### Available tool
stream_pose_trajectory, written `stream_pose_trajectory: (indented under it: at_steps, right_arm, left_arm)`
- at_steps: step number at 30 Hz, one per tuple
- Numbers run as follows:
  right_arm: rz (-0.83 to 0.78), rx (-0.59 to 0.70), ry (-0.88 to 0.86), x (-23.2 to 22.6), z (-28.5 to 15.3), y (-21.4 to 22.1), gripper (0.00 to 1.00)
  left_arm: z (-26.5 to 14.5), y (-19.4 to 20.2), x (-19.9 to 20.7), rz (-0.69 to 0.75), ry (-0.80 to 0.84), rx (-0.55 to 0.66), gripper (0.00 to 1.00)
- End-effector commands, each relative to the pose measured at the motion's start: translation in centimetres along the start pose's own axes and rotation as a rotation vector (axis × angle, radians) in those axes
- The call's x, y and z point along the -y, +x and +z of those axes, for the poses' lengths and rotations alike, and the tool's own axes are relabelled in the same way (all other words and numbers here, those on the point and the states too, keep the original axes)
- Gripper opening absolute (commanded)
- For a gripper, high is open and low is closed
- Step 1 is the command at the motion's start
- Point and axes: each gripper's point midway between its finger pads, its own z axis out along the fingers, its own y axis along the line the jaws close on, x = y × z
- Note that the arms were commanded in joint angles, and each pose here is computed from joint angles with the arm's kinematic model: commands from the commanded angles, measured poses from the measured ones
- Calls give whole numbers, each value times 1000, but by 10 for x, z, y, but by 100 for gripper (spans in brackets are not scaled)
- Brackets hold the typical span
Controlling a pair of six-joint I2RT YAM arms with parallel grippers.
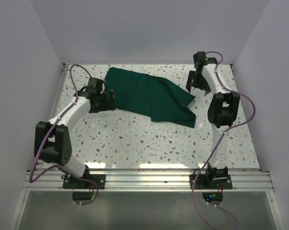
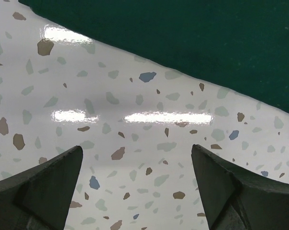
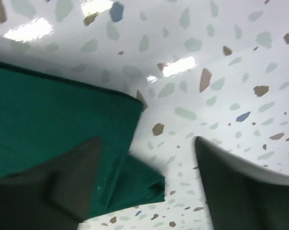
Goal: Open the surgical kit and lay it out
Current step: Open the surgical kit at the center of the board.
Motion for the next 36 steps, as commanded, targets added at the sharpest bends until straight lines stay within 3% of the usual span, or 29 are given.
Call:
stream_pose_trajectory:
  at_steps: [1,8,19,25,36]
  right_arm:
    - [31,-2,44,16,5,-11,98]
    - [115,19,19,44,-15,-21,98]
    - [139,17,-298,7,-75,59,98]
    - [52,1,-344,-9,-93,109,98]
    - [8,-28,-307,13,-99,151,98]
  left_arm:
    - [-9,-22,15,22,64,45,100]
    - [-10,-26,71,78,186,54,100]
    - [45,21,198,178,304,-102,100]
    - [69,49,244,179,350,-169,100]
    - [79,81,284,165,357,-216,100]
